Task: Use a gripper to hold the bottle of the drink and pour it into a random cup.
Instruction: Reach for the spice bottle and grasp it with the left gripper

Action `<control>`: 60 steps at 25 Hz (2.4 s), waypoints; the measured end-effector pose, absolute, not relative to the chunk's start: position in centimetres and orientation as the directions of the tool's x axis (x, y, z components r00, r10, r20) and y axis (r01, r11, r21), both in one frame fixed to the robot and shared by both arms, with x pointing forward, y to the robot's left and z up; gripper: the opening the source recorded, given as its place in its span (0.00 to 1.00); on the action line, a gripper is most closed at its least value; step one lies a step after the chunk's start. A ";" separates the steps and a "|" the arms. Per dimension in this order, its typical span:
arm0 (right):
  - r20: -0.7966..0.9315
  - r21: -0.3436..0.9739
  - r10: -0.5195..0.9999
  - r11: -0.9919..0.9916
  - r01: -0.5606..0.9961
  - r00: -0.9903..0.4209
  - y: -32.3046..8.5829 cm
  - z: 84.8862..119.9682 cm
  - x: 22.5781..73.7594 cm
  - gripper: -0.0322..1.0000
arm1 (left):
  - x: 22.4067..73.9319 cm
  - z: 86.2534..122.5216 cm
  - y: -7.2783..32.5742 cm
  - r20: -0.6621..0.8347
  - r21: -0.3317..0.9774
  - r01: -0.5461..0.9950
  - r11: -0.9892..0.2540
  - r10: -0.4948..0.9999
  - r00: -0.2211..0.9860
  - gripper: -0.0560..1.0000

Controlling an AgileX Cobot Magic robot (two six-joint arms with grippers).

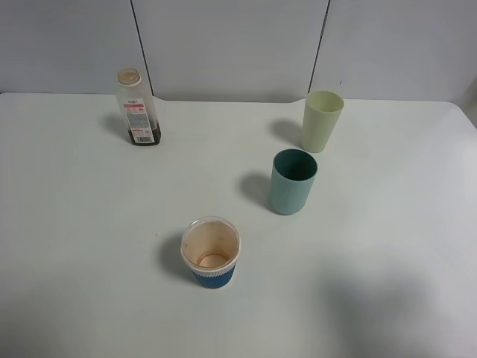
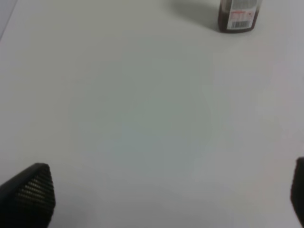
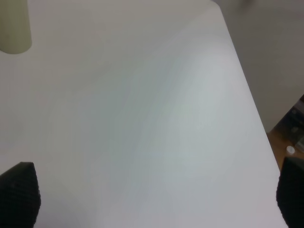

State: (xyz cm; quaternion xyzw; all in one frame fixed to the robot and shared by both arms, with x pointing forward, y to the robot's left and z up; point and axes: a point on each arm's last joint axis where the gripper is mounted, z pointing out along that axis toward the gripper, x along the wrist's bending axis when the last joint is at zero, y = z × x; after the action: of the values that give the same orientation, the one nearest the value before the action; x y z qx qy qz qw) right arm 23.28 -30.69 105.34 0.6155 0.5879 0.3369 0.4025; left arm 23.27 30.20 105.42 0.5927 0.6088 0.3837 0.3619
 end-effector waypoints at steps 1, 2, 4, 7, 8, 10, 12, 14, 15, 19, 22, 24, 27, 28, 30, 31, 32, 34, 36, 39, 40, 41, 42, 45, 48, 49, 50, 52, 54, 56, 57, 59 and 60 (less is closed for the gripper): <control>-0.059 0.892 0.995 0.015 0.452 0.082 -30.7 105.3 23.3 0.99 | 23.3 105.4 30.2 0.014 0.896 0.444 0.003 0.999 -0.036 0.98; -0.059 0.892 0.995 0.015 0.452 0.082 -30.7 105.3 23.3 0.99 | 23.3 105.4 30.2 0.014 0.896 0.444 0.003 0.999 -0.036 0.98; -0.059 0.892 0.995 0.015 0.452 0.082 -30.7 105.3 23.3 0.99 | 23.3 105.4 30.2 0.014 0.896 0.444 0.003 0.999 -0.036 0.98; -0.059 0.892 0.995 0.015 0.452 0.082 -30.7 105.3 23.3 0.99 | 23.3 105.4 30.2 0.014 0.896 0.444 0.003 0.999 -0.036 0.98; -0.059 0.892 0.995 0.015 0.452 0.082 -30.7 105.3 23.3 0.99 | 23.3 105.4 30.2 0.014 0.896 0.444 0.003 0.999 -0.036 0.98; -0.059 0.892 0.995 0.015 0.452 0.082 -30.7 105.3 23.3 0.99 | 23.3 105.4 30.2 0.014 0.896 0.444 0.003 0.999 -0.036 0.98; -0.059 0.892 0.995 0.015 0.452 0.082 -30.7 105.3 23.3 0.99 | 23.3 105.4 30.2 0.014 0.896 0.444 0.003 0.999 -0.036 0.98; -0.059 0.892 0.995 0.015 0.452 0.082 -30.7 105.3 23.3 0.99 | 23.3 105.4 30.2 0.014 0.896 0.444 0.003 0.999 -0.036 0.98; -0.059 0.892 0.995 0.015 0.452 0.082 -30.7 105.3 23.3 0.99 | 23.3 105.4 30.2 0.014 0.896 0.444 0.003 0.999 -0.036 0.98; -0.059 0.892 0.995 0.015 0.452 0.082 -30.7 105.3 23.3 0.99 | 23.3 105.4 30.2 0.014 0.896 0.444 0.003 0.999 -0.036 0.98; -0.059 0.892 0.995 0.015 0.452 0.082 -30.7 105.3 23.3 0.99 | 23.3 105.4 30.2 0.014 0.896 0.444 0.003 0.999 -0.036 0.98; -0.059 0.892 0.995 0.015 0.452 0.082 -30.7 105.3 23.3 0.99 | 23.3 105.4 30.2 0.014 0.896 0.444 0.003 0.999 -0.036 0.98; -0.059 0.892 0.995 0.015 0.452 0.082 -30.7 105.3 23.3 0.99 | 23.3 105.4 30.2 0.014 0.896 0.444 0.003 0.999 -0.036 0.98; -0.059 0.892 0.995 0.015 0.452 0.082 -30.7 105.3 23.3 0.99 | 23.3 105.4 30.2 0.014 0.896 0.444 0.003 0.999 -0.036 0.98; -0.059 0.892 0.995 0.015 0.452 0.082 -30.7 105.3 23.3 0.99 | 23.3 105.4 30.2 0.014 0.896 0.444 0.003 0.999 -0.036 0.98; -0.059 0.892 0.995 0.015 0.452 0.082 -30.7 105.3 23.3 0.99 | 23.3 105.4 30.2 0.014 0.896 0.444 0.003 0.999 -0.036 0.98; -0.059 0.892 0.995 0.015 0.452 0.082 -30.7 105.3 23.3 0.99 | 23.3 105.4 30.2 0.014 0.896 0.444 0.003 0.999 -0.036 0.98; -0.059 0.892 0.995 0.015 0.452 0.082 -30.7 105.3 23.3 0.99 | 23.3 105.4 30.2 0.014 0.896 0.444 0.003 0.999 -0.036 0.98; -0.059 0.892 0.995 0.015 0.452 0.082 -30.7 105.3 23.3 0.99 | 23.3 105.4 30.2 0.014 0.896 0.444 0.003 0.999 -0.036 0.98; -0.059 0.892 0.995 0.015 0.452 0.082 -30.7 105.3 23.3 0.99 | 23.3 105.4 30.2 0.014 0.896 0.444 0.003 0.999 -0.036 0.98; -0.059 0.892 0.995 0.015 0.452 0.082 -30.7 105.3 23.3 0.99 | 23.3 105.4 30.2 0.014 0.896 0.444 0.003 0.999 -0.036 0.98; -0.059 0.892 0.995 0.015 0.452 0.082 -30.7 105.3 23.3 0.99 | 23.3 105.4 30.2 0.014 0.896 0.444 0.003 0.999 -0.036 0.98; -0.059 0.892 0.995 0.015 0.452 0.082 -30.7 105.3 23.3 0.99 | 23.3 105.4 30.2 0.014 0.896 0.444 0.003 0.999 -0.036 0.98; -0.059 0.892 0.995 0.015 0.452 0.082 -30.7 105.3 23.3 0.99 | 23.3 105.4 30.2 0.014 0.896 0.444 0.003 0.999 -0.036 0.98; -0.059 0.892 0.995 0.015 0.452 0.082 -30.7 105.3 23.3 0.99 | 23.3 105.4 30.2 0.014 0.896 0.444 0.003 0.999 -0.036 0.98; -0.059 0.892 0.995 0.015 0.452 0.082 -30.7 105.3 23.3 0.99 | 23.3 105.4 30.2 0.014 0.896 0.444 0.003 0.999 -0.036 0.98; -0.059 0.892 0.995 0.015 0.452 0.082 -30.7 105.3 23.3 0.99 | 23.3 105.4 30.2 0.014 0.896 0.444 0.003 0.999 -0.036 0.98; -0.059 0.892 0.995 0.015 0.452 0.082 -30.7 105.3 23.3 0.99 | 23.3 105.4 30.2 0.014 0.896 0.444 0.003 0.999 -0.036 0.98; -0.059 0.892 0.995 0.015 0.452 0.082 -30.7 105.3 23.3 0.99 | 23.3 105.4 30.2 0.014 0.896 0.444 0.003 0.999 -0.036 0.98; -0.059 0.892 0.995 0.015 0.452 0.082 -30.7 105.3 23.3 0.99 | 23.3 105.4 30.2 0.014 0.896 0.444 0.003 0.999 -0.036 0.98; -0.059 0.892 0.995 0.015 0.452 0.082 -30.7 105.3 23.3 0.99 | 23.3 105.4 30.2 0.014 0.896 0.444 0.003 0.999 -0.036 0.98; -0.059 0.892 0.995 0.015 0.452 0.082 -30.7 105.3 23.3 0.99 | 23.3 105.4 30.2 0.014 0.896 0.444 0.003 0.999 -0.036 0.98; -0.059 0.892 0.995 0.015 0.452 0.082 -30.7 105.3 23.3 0.99 | 23.4 105.5 30.2 0.014 0.896 0.445 0.003 0.999 -0.036 0.98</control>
State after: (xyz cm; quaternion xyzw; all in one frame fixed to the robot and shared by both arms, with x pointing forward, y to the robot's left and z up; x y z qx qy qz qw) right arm 23.28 -30.69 105.34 0.6155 0.5879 0.3369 0.4025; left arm 23.41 30.20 105.52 0.5928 0.6089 0.3834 0.3616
